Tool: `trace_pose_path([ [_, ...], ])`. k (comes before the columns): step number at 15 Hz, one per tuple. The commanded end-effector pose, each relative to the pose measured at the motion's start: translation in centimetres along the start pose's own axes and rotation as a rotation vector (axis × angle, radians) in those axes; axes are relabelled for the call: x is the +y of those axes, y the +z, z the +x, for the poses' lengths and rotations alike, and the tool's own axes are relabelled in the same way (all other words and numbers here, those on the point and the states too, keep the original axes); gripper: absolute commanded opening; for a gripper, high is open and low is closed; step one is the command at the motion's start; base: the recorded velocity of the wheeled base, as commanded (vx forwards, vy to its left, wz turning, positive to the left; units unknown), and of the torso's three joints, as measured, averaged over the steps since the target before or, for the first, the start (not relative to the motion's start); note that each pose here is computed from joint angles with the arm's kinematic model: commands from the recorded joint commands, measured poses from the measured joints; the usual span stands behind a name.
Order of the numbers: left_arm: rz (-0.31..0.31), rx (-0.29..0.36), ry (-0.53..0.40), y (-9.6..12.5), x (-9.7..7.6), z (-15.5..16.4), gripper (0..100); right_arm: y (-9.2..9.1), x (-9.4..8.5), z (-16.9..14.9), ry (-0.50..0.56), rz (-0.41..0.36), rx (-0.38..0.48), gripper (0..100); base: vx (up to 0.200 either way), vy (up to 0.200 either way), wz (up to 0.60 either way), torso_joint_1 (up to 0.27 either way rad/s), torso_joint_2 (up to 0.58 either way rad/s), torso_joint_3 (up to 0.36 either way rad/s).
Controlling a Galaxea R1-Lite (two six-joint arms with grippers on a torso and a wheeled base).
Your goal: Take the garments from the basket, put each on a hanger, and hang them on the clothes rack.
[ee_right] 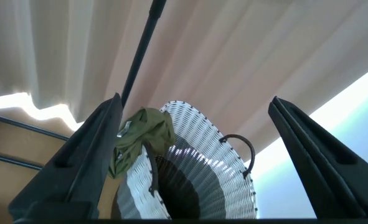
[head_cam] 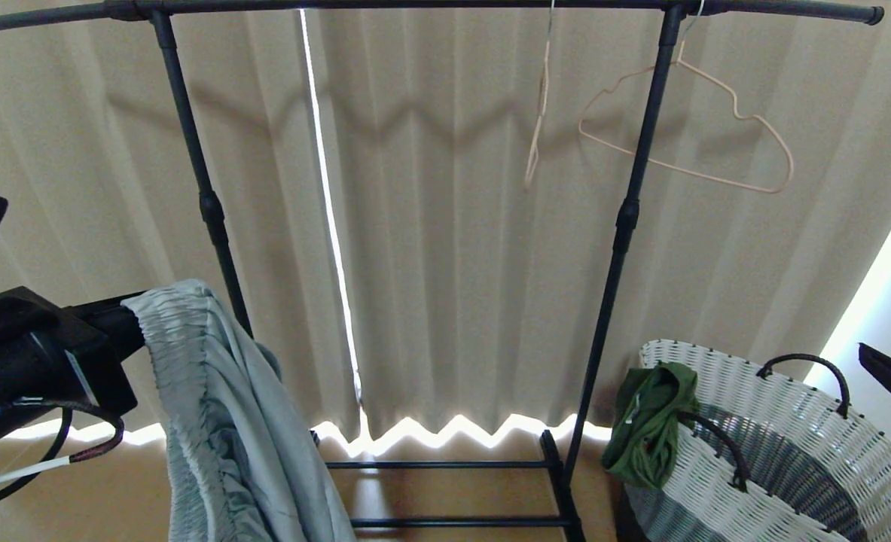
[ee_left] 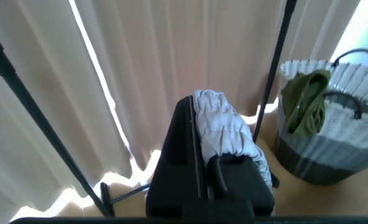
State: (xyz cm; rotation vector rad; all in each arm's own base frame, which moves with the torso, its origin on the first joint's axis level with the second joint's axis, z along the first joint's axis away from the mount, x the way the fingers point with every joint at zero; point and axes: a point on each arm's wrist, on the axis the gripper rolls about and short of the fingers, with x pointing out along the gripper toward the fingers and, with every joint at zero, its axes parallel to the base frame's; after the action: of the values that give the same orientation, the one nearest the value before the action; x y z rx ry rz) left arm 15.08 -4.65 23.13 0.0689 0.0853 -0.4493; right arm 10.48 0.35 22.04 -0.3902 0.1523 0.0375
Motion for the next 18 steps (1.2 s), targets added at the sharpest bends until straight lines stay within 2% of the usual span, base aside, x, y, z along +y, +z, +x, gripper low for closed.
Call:
trace_pose_path([
  [1,0.010,0.025,-0.021,-0.6,-0.3,0.3,0,0.1,0.0,-0.1,-0.002,0.005,-0.005,100,0.000,0.000,0.00,0.000,0.00,0.000],
  [7,0.007,0.053,-0.039,-1.5,-0.6,0.2,0,0.0,0.0,0.4,0.010,0.021,0.012,100,0.000,0.000,0.00,0.005,-0.02,-0.012],
  [12,0.014,0.015,-0.038,-0.4,-0.6,0.3,0,-0.2,0.1,0.5,0.017,0.021,0.022,100,0.000,0.000,0.00,0.074,-0.31,-0.259],
  [15,0.018,-0.033,-0.082,0.4,-1.3,0.5,0,-0.2,0.1,0.5,0.017,0.021,0.022,100,0.000,0.000,0.00,0.181,-0.53,-0.292],
  [18,0.021,-0.025,-0.082,0.2,-1.3,0.8,0,-0.2,0.1,0.5,0.017,0.022,0.017,100,0.000,0.000,0.00,0.181,-0.46,-0.282],
])
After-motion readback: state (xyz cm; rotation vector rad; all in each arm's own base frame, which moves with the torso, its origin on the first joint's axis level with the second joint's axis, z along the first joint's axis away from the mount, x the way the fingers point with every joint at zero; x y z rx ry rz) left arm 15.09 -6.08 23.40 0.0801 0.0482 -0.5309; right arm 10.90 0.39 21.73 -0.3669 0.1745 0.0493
